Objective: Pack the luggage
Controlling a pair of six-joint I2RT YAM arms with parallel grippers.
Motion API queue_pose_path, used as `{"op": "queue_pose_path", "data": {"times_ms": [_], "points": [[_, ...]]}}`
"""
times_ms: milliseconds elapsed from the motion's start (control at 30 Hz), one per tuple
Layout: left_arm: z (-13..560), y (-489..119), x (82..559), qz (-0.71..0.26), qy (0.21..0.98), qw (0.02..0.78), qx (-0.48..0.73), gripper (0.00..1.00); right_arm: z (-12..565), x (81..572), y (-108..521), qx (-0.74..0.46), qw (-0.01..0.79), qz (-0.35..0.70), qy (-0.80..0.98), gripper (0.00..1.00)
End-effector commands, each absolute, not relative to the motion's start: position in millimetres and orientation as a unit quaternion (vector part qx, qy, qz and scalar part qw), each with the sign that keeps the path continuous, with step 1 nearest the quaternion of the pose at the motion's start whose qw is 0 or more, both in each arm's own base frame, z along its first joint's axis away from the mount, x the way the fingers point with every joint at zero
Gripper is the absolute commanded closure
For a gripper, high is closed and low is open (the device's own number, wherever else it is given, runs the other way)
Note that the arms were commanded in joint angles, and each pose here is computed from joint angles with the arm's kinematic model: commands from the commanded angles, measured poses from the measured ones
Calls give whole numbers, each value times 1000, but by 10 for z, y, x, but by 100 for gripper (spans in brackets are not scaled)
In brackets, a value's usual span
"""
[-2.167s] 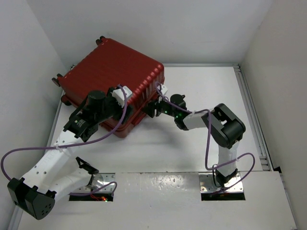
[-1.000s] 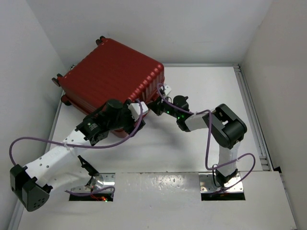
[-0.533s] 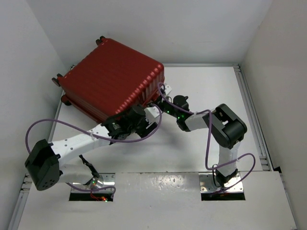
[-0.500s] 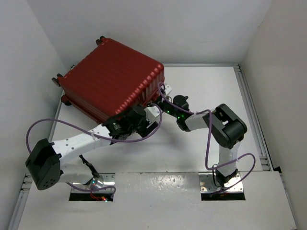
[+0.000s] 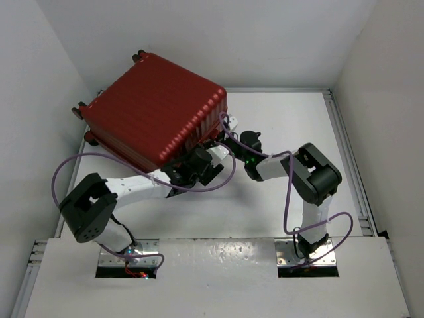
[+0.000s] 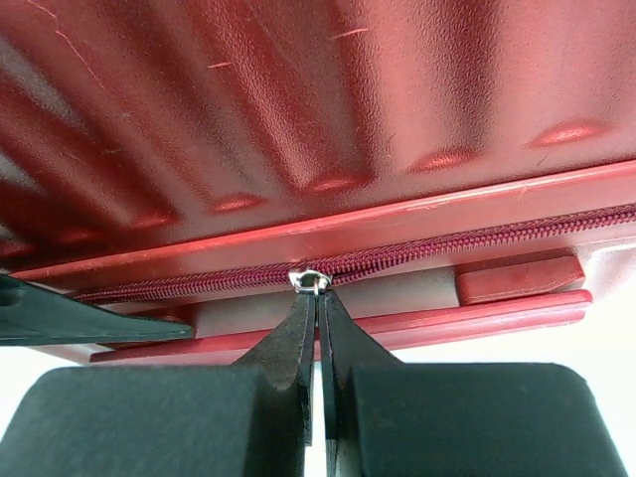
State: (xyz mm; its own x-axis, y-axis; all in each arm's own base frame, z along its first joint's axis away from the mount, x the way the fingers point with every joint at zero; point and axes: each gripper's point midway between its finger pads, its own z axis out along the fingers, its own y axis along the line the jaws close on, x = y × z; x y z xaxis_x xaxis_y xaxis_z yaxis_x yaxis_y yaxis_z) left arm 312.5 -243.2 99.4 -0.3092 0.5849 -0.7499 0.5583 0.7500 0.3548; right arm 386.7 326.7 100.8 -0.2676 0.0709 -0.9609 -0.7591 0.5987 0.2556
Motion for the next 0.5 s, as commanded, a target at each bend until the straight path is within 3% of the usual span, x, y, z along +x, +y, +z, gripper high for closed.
{"op": "queue_pose_path", "data": {"times_ms": [0,133,267,367,467], "points": [[858,-1997,3362,81,831,457,305,25,1441,4193,3089,-218,621,352,666,100],[709,-1941,3364,80,844,438,299,40,1422,4213,3078,-218,620,350,668,100],[605,-1945,3283,69,848,422,312,80,1399,4227,3091,-224,620,346,667,100],[538,-1849,3174,67,854,406,318,94,1356,4306,3026,-223,625,331,671,100],[565,-1807,3094,59,853,407,320,100,1351,4414,2917,-216,634,313,674,100]]}}
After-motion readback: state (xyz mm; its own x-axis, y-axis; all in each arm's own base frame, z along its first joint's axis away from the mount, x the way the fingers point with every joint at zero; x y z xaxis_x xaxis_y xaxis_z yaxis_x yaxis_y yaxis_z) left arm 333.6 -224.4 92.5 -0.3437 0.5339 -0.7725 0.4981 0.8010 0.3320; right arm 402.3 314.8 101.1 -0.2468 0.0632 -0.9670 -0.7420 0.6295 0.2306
